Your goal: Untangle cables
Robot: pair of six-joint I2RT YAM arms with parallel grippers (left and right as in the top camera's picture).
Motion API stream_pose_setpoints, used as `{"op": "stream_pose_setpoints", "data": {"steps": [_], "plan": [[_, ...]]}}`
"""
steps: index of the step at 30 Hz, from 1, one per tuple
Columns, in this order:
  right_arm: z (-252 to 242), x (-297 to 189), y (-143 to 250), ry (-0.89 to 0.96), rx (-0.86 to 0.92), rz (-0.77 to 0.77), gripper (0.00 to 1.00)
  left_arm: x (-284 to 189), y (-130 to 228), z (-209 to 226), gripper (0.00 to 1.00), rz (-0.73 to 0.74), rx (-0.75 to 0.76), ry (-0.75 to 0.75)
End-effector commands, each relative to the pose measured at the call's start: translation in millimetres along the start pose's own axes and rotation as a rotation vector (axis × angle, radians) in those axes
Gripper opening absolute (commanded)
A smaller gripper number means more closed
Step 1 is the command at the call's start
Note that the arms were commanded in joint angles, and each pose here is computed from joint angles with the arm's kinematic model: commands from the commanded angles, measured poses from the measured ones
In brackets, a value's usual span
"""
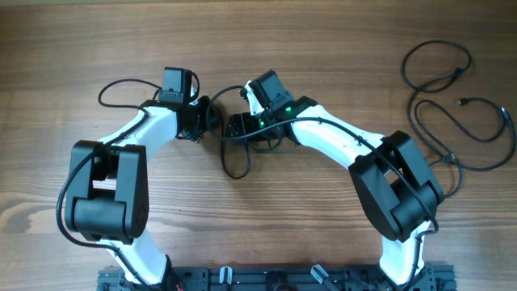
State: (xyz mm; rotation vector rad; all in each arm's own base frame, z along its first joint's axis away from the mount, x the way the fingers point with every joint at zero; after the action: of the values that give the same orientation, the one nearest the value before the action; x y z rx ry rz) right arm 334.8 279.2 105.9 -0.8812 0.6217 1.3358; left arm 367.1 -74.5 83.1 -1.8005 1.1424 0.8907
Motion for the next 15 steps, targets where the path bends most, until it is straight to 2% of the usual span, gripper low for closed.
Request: {"op": "stream_pose_setpoints", "data": {"steps": [1,6,12,15], "plan": [[-6.6,5.9,2.5,0.039,0.007,-0.003,0.82,2.8,2.4,-8.8,0.12,0.049,0.02,0.105],[-5.8,6.0,3.2,0.03,0.008,0.005,0.83,2.8,2.7,-9.7,0.12,0.052,0.02,0.114],[1.2,5.8,7.1,-0.051,0.002,0.058,0.88,3.0,-0.2,-8.5,0.12,0.029,0.026,0.095],[1.5,5.8,6.9,-0.053,0.002,0.058,0.89,3.8,-3.5,-6.4,0.2,-0.007,0.035,0.043]]}}
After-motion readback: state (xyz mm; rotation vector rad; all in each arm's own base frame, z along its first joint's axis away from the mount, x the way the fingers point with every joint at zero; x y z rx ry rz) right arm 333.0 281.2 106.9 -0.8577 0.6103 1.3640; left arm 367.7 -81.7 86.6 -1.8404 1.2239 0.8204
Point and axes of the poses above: each gripper's point midway between its finger pads, its own x axis out along the fingers, its own z axis along the line the jaws close on, y = z × x, the point moved 9 cm from there along -x, back along the fingers, and after that the axes turned 13 degrees about x, right-handed, at the moved point
